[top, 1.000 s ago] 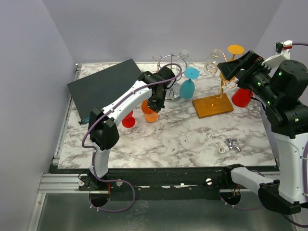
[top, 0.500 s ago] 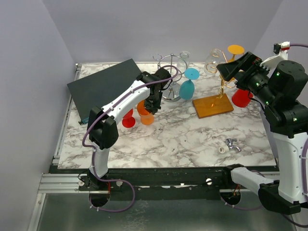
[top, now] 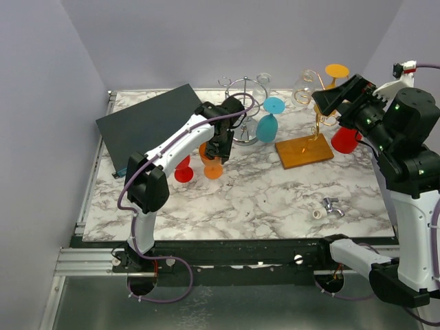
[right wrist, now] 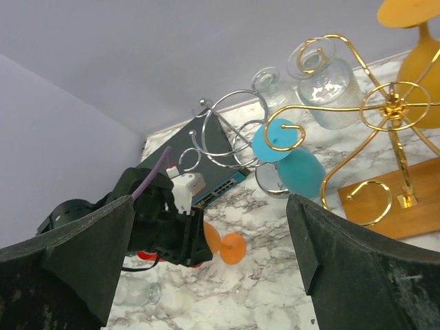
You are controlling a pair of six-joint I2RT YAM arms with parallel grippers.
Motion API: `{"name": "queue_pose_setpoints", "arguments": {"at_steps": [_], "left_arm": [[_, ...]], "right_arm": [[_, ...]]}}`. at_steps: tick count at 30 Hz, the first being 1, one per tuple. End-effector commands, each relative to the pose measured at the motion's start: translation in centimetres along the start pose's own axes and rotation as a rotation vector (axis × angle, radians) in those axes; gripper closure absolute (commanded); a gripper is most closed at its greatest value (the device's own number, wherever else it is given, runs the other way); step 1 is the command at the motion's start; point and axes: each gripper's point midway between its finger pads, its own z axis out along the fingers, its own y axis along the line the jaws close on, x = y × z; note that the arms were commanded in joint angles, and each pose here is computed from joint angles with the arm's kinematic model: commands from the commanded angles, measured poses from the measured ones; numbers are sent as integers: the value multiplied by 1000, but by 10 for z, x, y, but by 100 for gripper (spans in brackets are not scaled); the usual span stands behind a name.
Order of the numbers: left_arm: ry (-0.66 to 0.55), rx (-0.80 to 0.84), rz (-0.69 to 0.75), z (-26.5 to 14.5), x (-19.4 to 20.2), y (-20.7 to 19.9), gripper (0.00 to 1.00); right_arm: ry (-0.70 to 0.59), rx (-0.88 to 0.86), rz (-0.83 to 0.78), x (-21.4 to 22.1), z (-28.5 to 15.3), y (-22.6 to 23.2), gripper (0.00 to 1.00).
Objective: Take the wine glass off the wine glass rack
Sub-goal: Place the wine glass at the center of the board.
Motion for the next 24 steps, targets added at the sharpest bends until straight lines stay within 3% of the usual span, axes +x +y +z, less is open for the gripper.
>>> {"name": "queue_pose_setpoints", "arguments": {"at_steps": [1, 8, 24], "left_arm": [[-79, 17, 4, -28, -13, 0, 56], [-126, 46, 5, -48, -21, -3, 48], [-229, 91, -7, -92, -24, 1, 42]], "right_arm": [[-25, 128, -36, 2, -5, -28, 0], [-15, 228, -51, 9, 3, -50, 0], [-19, 133, -8, -11, 15, -19, 0]]}}
